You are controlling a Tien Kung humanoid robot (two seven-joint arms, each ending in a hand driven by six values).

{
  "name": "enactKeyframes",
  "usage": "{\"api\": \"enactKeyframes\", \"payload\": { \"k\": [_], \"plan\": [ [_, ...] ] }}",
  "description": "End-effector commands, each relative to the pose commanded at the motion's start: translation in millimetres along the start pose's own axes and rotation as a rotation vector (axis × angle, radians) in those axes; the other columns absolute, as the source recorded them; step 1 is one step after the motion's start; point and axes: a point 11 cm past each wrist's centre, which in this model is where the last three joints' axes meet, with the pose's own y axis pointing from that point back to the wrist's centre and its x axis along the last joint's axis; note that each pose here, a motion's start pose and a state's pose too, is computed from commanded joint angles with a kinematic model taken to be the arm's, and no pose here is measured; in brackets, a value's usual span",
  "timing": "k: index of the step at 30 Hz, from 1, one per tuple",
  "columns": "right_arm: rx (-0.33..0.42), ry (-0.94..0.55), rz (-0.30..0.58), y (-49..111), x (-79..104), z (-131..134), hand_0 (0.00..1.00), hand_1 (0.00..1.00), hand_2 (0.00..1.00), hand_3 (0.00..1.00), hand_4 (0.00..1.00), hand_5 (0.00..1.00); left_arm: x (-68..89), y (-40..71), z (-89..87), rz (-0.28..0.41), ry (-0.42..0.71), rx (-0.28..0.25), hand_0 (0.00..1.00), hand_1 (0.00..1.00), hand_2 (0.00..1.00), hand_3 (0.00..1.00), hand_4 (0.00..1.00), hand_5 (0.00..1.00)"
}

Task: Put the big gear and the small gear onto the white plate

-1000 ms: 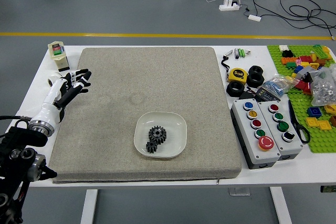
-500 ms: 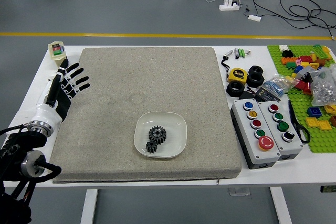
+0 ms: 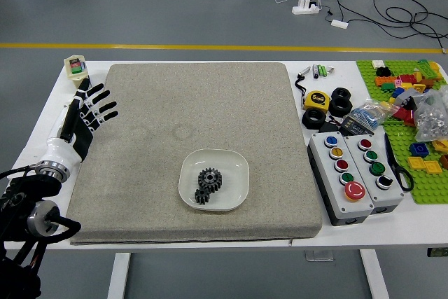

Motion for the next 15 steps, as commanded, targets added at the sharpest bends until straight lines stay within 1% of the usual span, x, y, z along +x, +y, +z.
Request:
{"api": "enactKeyframes", "payload": {
  "k": [15],
  "plan": [
    [-0.009,0.012,0.001,-0.5,-0.3,4.9,0.601,0.609,0.696,0.564,0.761,0.717,5.6,1.7,0.6,0.017,-0.129,-0.03,0.692,0.744,0.846,0.802,0.856,0.82]
  ]
}}
